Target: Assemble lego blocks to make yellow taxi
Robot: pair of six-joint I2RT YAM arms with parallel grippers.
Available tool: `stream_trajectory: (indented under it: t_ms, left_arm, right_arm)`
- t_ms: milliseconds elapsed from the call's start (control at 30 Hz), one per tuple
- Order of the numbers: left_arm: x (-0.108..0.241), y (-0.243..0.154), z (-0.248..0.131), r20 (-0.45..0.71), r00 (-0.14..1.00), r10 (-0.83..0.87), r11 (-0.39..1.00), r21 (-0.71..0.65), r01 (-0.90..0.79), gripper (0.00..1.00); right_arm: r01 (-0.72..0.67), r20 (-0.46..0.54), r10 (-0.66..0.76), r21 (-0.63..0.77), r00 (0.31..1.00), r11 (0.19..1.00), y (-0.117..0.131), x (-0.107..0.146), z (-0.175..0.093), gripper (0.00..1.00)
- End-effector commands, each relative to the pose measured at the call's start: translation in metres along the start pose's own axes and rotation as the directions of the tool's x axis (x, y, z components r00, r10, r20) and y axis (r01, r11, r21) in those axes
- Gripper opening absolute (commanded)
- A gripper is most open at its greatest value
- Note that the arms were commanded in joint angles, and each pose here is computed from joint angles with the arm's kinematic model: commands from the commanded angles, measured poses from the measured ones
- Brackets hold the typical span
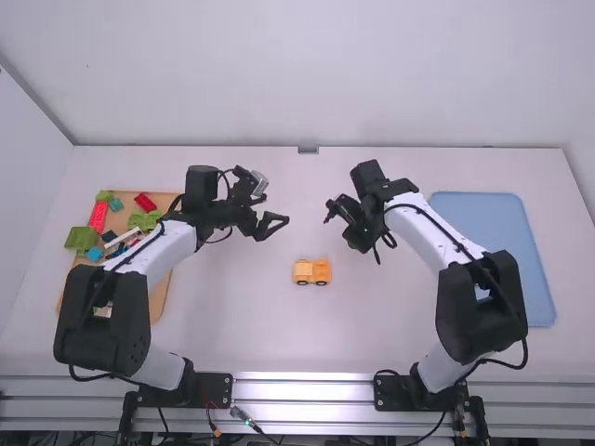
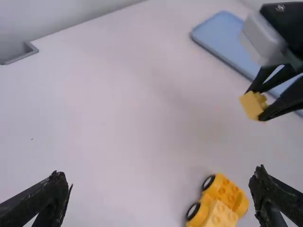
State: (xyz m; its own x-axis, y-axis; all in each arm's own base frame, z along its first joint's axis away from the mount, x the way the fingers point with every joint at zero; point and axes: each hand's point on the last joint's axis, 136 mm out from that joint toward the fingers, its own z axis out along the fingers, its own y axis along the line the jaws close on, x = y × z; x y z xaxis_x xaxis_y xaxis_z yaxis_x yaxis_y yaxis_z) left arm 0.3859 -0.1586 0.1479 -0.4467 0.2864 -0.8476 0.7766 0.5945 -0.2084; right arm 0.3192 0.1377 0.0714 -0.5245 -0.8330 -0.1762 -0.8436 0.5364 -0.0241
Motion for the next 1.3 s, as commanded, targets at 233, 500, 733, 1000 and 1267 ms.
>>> stream_trajectory:
  t_ms: [233, 500, 733, 1000, 1267]
  left_arm:
    - [-0.009, 0.003, -0.007, -0.055, 0.960, 0.276, 0.961, 0.004, -0.276, 0.99]
    - [-0.008, 0.005, -0.007, -0.061, 0.959, 0.278, 0.960, -0.008, -0.279, 0.99]
    - [-0.008, 0.005, -0.007, -0.061, 0.959, 0.277, 0.961, -0.007, -0.278, 0.99]
    - [-0.006, 0.004, -0.007, -0.068, 0.960, 0.270, 0.963, -0.004, -0.271, 0.99]
    - [-0.004, 0.004, -0.007, -0.074, 0.961, 0.266, 0.964, -0.003, -0.267, 0.99]
  right_arm:
    - [0.322, -0.106, -0.324, -0.034, 0.940, 0.946, 0.020, 0.041, 0.037, 0.00]
    - [0.341, -0.053, -0.342, -0.035, 0.938, 0.940, 0.029, 0.035, 0.050, 0.00]
    - [0.400, -0.099, -0.406, -0.072, 0.909, 0.914, 0.038, 0.036, 0.076, 0.00]
    - [0.395, -0.152, -0.413, -0.134, 0.898, 0.909, 0.035, 0.033, 0.089, 0.00]
    - [0.383, -0.149, -0.405, -0.154, 0.902, 0.911, 0.034, 0.030, 0.089, 0.99]
